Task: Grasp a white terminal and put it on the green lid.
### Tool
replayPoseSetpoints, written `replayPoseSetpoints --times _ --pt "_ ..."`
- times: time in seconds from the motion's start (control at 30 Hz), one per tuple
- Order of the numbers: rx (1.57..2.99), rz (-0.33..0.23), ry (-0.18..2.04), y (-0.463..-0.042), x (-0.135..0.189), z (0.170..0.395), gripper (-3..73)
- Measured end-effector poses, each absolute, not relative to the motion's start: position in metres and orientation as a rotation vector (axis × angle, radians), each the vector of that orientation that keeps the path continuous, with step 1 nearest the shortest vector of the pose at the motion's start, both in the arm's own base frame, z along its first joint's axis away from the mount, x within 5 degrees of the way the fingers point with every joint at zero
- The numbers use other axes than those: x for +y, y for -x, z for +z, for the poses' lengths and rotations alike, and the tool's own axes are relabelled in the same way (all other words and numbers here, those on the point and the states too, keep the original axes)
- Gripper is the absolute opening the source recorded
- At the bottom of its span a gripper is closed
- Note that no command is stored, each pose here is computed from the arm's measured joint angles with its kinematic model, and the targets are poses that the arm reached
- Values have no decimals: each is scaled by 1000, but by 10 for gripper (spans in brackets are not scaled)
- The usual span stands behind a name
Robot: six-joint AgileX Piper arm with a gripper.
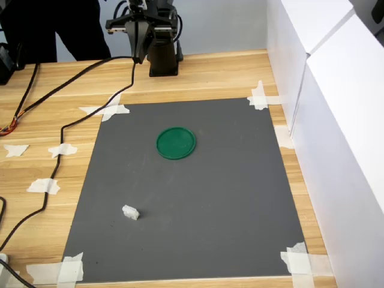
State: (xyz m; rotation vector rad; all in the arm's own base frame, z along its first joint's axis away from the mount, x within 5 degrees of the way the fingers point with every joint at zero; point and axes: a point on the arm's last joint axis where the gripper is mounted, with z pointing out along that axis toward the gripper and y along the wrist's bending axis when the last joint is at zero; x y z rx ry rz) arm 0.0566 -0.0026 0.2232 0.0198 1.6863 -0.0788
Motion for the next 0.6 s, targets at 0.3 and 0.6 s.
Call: replayPoseSetpoints --times 0.3,0.6 --pt "1686 -79 -20 -57 -3 223 -16" --pt "1784 -73 -23 -67 -4 220 -16"
